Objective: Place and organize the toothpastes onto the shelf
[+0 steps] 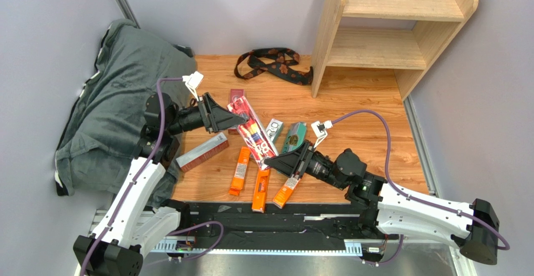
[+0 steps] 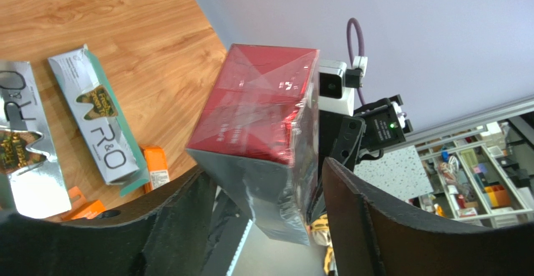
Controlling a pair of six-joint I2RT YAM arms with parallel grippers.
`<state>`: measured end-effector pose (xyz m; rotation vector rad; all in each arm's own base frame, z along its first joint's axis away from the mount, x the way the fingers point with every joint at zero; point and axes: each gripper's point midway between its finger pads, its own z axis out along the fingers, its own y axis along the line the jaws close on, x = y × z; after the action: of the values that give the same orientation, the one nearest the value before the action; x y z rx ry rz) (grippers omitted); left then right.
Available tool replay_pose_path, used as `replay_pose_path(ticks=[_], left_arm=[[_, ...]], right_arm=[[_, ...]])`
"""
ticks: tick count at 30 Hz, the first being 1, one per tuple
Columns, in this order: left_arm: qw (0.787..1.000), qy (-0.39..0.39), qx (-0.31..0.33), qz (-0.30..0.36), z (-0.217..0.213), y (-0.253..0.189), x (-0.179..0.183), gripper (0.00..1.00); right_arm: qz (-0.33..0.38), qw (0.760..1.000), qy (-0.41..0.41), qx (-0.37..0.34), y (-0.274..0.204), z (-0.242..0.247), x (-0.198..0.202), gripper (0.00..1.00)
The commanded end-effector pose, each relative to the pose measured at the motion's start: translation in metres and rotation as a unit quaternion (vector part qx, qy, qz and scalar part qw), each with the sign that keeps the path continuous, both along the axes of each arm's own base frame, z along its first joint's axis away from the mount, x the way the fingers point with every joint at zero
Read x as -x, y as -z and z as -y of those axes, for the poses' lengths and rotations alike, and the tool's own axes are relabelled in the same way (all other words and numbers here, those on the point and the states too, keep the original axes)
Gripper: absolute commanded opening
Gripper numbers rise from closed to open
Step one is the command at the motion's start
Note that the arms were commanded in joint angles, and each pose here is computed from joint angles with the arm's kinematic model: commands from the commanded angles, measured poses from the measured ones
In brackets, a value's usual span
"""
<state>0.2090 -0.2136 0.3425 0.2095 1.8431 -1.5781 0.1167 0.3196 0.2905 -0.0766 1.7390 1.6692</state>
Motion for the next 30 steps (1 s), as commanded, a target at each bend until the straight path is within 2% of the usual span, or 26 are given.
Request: replay_pose_path(ticks=[1,2,3,6,13,17,18,21,23,27,30], left_arm=[[0.999,-0.008,-0.025,0.025,-0.005,-0.001,0.004,0.85],[0.999,-0.015,-0.033,0.027,-0.007,-0.001,0.004,0.95],[0.998,-0.030,-0.047,0.013,-0.010,0.006,0.001,0.98],[0.996,-0.050,-0.070,0.031,-0.015,0.006,-0.002,0.99],[0.977,-0.135,-0.165,0.014,-0.042,0.029,-0.016,0.99],[0.951,-0.208,-0.228,0.001,-0.070,0.041,-0.024,0.99],[0.936,-0.244,-0.252,-0.014,-0.084,0.048,-0.027,0.99],[0.914,-0.287,-0.286,-0.022,-0.104,0.054,-0.028,0.99],[0.910,-0.294,-0.292,-0.019,-0.107,0.054,-0.028,0.99],[0.916,-0.279,-0.289,-0.016,-0.102,0.056,-0.028,0.99],[0.921,-0.265,-0.285,-0.018,-0.097,0.060,-0.028,0.99]], right_arm=[[0.033,0.999,0.021,-0.037,-0.040,0.010,-0.004,0.28],[0.032,0.998,0.027,-0.036,-0.040,0.011,-0.006,0.27],[0.032,0.998,0.031,-0.034,-0.040,0.013,-0.007,0.27],[0.031,0.998,0.047,-0.029,-0.036,0.019,-0.010,0.26],[0.018,0.996,0.086,0.014,-0.021,0.032,-0.020,0.24],[0.008,0.994,0.103,0.033,-0.012,0.037,-0.024,0.24],[0.005,0.994,0.108,0.035,-0.011,0.038,-0.026,0.24],[-0.007,0.991,0.125,0.050,-0.003,0.043,-0.030,0.23],[-0.010,0.989,0.137,0.058,-0.003,0.046,-0.034,0.22],[-0.025,0.979,0.163,0.119,0.013,0.059,-0.046,0.22],[-0.029,0.978,0.165,0.124,0.007,0.068,-0.060,0.22]])
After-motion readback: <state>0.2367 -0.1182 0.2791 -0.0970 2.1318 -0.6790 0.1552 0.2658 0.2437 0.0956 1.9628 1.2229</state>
